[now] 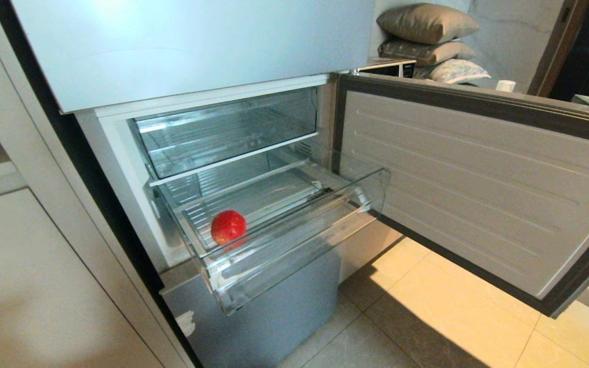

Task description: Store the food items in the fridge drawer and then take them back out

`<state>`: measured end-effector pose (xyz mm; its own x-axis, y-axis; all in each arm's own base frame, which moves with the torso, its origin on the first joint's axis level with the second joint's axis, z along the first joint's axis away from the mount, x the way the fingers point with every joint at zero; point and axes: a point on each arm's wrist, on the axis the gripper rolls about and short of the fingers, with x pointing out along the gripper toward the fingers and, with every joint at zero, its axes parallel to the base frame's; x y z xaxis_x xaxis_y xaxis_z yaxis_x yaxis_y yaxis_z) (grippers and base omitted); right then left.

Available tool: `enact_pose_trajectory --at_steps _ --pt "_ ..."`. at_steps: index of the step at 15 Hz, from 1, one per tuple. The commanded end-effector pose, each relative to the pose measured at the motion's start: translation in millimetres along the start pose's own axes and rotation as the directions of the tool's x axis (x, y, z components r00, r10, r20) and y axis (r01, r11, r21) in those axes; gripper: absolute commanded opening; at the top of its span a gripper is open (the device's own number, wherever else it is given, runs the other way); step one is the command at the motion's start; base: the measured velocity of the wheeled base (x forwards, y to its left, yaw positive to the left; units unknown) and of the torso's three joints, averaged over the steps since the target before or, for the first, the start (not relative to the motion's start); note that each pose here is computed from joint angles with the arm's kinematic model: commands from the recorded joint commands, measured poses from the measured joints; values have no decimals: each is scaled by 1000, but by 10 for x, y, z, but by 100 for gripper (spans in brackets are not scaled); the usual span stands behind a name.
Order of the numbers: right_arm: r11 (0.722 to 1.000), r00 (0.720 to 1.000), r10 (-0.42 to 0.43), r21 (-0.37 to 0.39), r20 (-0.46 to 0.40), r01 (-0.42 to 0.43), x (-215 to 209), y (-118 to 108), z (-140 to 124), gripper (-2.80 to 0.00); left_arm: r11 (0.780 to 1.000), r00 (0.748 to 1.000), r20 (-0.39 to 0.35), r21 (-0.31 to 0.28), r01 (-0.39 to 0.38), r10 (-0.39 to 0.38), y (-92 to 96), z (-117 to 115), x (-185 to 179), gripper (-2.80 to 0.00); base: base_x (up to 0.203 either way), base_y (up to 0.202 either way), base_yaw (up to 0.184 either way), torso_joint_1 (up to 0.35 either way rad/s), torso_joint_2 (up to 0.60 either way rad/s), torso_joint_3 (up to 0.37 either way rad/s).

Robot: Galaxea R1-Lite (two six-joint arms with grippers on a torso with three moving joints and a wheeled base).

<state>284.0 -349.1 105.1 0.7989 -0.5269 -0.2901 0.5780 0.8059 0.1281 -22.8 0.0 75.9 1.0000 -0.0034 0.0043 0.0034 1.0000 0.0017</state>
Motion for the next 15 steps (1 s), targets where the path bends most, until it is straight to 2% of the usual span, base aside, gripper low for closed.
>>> enact_pose_trajectory --at_steps 1,2,6,9,13,15 --pt "1000 1000 12 1 -8 -12 99 19 -69 0 1000 1000 -1 0 0 0 0 -4 1 -280 0 0 0 0 0 0" --pt "1000 1000 13 2 -10 -13 115 24 -80 -280 1000 1000 -1 0 0 0 0 -4 1 -280 0 0 0 0 0 0" --pt "999 999 36 1 -19 -36 166 125 -113 -280 1000 1000 -1 0 0 0 0 -4 1 -280 0 0 0 0 0 0" --pt "999 999 38 -5 15 -38 46 169 54 -280 1000 1000 -1 0 0 0 0 -4 1 -280 0 0 0 0 0 0" --pt "999 995 45 -32 89 -42 -584 362 453 -280 1000 1000 -1 0 0 0 0 -4 1 -280 0 0 0 0 0 0" --pt "998 994 44 -39 102 -40 -1037 490 517 -280 1000 1000 -1 0 0 0 0 -4 1 -280 0 0 0 0 0 0"
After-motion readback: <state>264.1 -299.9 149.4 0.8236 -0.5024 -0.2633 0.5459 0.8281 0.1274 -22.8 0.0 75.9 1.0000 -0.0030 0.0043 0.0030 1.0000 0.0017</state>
